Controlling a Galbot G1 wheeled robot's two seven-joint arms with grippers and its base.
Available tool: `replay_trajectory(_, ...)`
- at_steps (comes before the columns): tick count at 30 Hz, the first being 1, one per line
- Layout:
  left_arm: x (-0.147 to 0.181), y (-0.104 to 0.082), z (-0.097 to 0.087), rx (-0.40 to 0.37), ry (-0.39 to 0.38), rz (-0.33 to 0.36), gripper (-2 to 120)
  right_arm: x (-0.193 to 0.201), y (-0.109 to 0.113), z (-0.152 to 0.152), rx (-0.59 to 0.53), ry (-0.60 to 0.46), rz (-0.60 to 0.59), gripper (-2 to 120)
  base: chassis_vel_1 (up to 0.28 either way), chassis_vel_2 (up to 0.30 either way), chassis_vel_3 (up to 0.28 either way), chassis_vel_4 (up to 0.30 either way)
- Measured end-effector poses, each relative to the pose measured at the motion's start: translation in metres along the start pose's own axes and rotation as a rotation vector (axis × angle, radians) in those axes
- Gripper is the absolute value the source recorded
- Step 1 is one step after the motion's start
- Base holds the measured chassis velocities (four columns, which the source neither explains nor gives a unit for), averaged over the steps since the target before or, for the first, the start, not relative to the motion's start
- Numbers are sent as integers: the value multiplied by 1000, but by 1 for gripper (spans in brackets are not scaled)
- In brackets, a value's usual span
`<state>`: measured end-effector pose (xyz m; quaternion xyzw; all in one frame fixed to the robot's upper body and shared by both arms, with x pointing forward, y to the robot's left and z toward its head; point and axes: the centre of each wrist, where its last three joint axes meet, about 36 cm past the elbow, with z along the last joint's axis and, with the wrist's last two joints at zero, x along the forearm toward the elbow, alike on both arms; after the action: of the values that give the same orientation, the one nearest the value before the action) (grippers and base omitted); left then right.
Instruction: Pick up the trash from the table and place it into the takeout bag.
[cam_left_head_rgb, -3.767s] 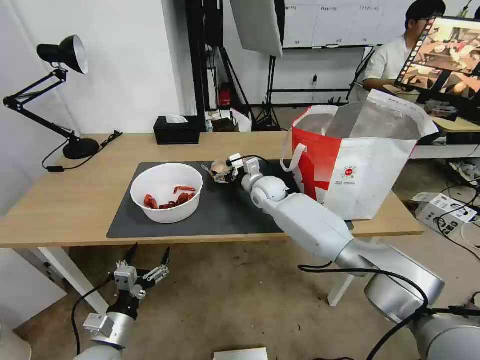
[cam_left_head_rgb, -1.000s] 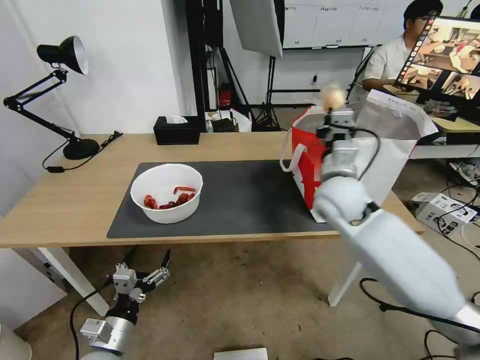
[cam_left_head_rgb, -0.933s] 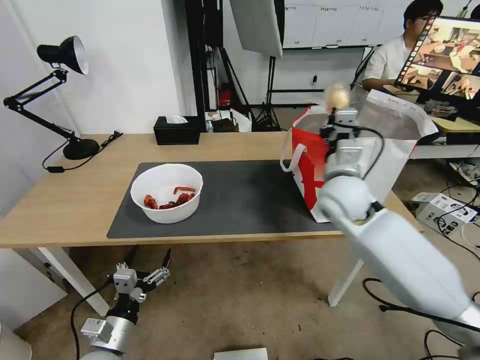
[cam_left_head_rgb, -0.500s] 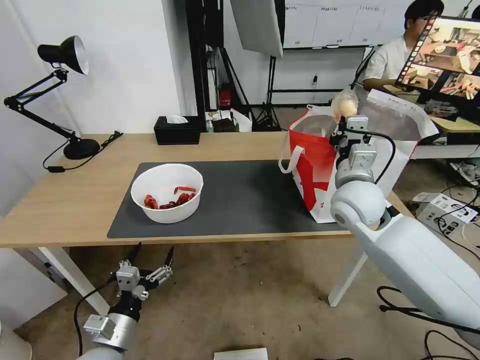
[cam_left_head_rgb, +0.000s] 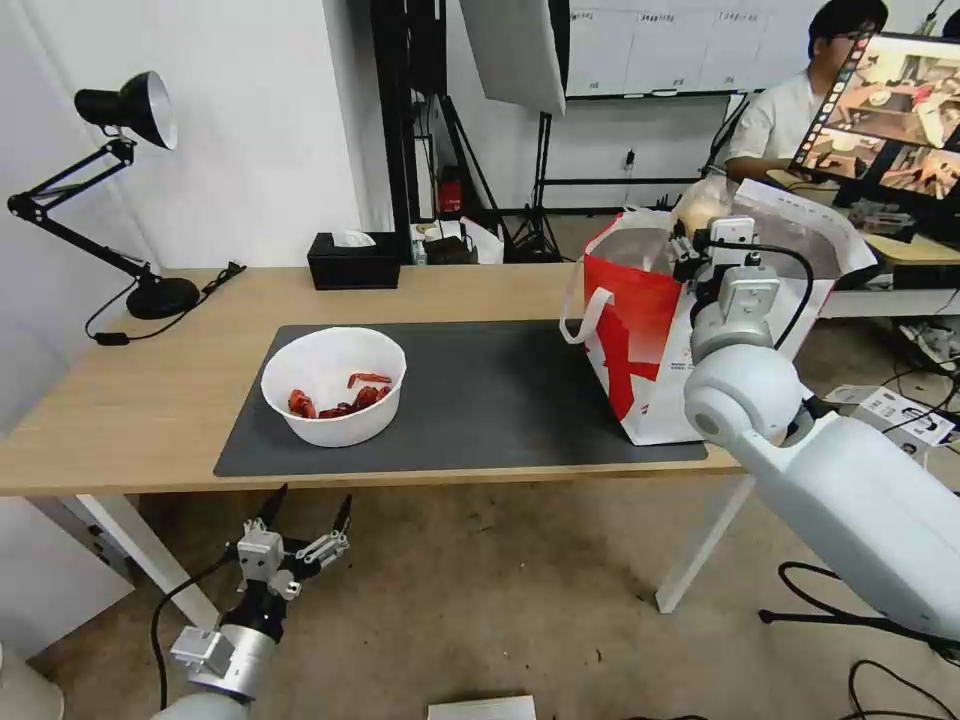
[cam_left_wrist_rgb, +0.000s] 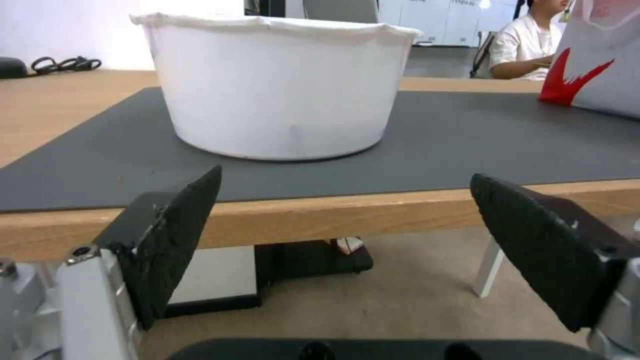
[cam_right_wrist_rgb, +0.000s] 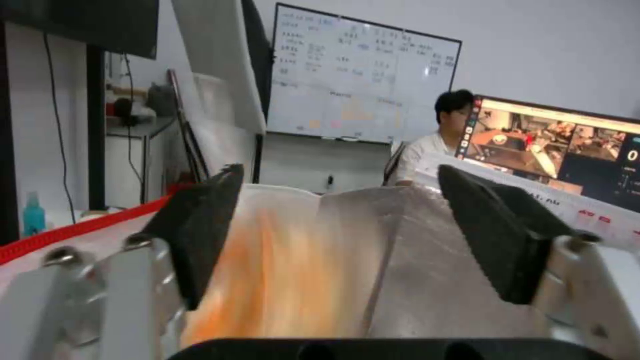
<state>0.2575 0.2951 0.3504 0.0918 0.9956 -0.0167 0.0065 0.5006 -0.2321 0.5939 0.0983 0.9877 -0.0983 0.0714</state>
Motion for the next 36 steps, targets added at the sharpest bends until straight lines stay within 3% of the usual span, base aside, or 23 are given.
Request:
replay_trajectory(5,1,0,-2,-1,-2,-1,100,2,1,1,-1,7,-9,97,0,0,0,0)
replay_trajectory(19,4,0,-6,-3,-7,-7,100,7,0,5,-6,16,-23,100,0,0,0,0)
replay_trajectory(27,5,1,-7,-3,-10,-14,100,13,-9,-3,-65,-60,-46,100,0,0,0,0)
replay_trajectory(31,6,0,-8,-2,-13,-15,100,28,-17,-4,-126,-131,-145,100,0,0,0,0)
replay_trajectory(33,5,-2,-8,4,-18,-18,100,55,-24,-2,-188,-157,-304,100,0,0,0,0)
replay_trajectory(34,5,-2,-8,4,-18,-18,100,55,-24,-2,-188,-157,-304,100,0,0,0,0)
replay_trajectory(36,5,-4,-9,5,-25,-18,100,81,-25,5,-217,-147,-419,100,0,0,0,0)
